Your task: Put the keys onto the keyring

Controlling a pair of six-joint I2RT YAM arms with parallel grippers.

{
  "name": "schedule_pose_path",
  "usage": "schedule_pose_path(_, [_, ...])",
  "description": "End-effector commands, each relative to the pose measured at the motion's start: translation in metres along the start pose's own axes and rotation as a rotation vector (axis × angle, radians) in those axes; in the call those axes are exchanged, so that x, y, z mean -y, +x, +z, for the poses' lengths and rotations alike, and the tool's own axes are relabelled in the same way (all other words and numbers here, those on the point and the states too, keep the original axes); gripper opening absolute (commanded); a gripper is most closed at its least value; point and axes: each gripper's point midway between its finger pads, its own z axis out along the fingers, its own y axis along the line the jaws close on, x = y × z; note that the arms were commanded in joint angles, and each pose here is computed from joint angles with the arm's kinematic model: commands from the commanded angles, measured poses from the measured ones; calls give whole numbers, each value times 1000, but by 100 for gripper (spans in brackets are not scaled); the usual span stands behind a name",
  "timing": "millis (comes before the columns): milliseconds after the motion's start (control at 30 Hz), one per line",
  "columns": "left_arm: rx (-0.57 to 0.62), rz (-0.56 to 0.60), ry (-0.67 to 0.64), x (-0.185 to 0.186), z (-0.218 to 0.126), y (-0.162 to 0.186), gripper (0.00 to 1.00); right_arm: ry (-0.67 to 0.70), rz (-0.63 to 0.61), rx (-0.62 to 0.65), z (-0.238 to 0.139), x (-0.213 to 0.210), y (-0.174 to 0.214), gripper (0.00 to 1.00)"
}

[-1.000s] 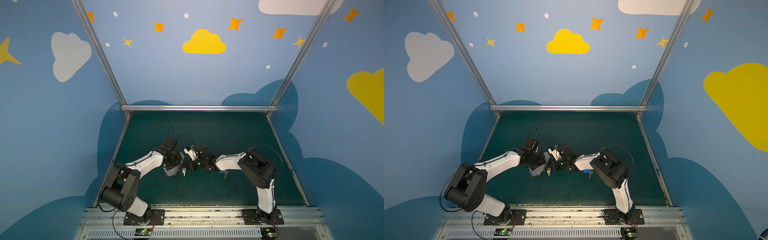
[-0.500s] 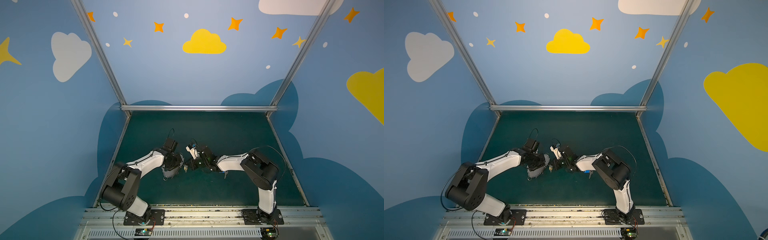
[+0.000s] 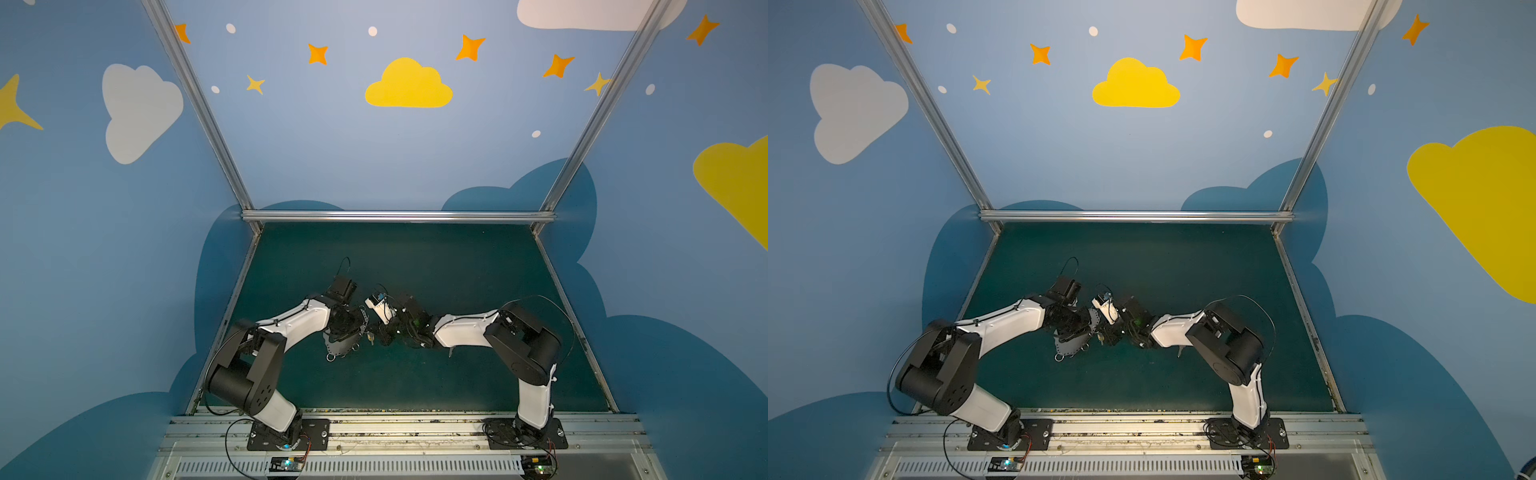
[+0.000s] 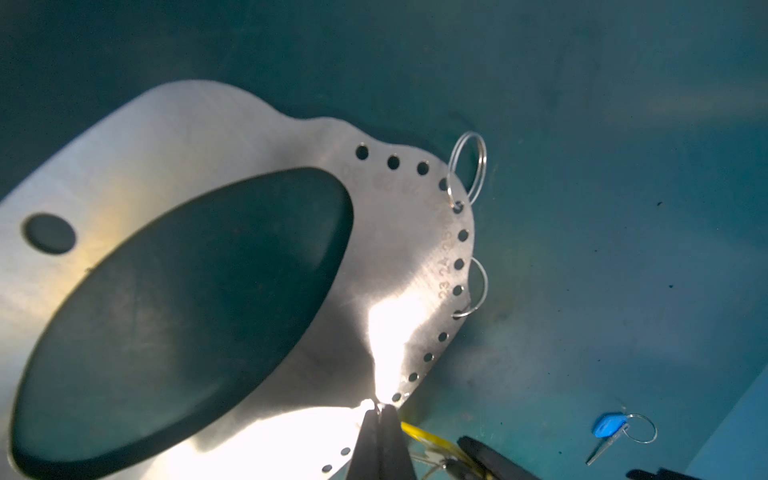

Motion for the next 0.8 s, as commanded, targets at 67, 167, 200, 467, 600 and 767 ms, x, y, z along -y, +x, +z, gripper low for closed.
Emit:
schedule_pose_path(67, [7,10,3,5,-6,-3,4,-23,-15,-176,9,-10,54,0])
schedule_pose_path(167, [13,9,8,6,-7,-4,4,-40,3,-191,9,-13,60,0])
schedule_pose_path(200, [15,8,9,6,-7,-4,4,-39,11,-193,9,-13,61,0])
schedule_pose_path(467, [21,5,15,6,-9,-5,4,-33,74,-220,-3,-14,66,0])
schedule_pose_path(600, [27,4,16,5,-11,-6,4,-24,117,-239,-20,-14,61,0])
schedule_pose_path(767, [30,3,26,7,-12,-9,4,-58,130,-261,-35,-22,60,0])
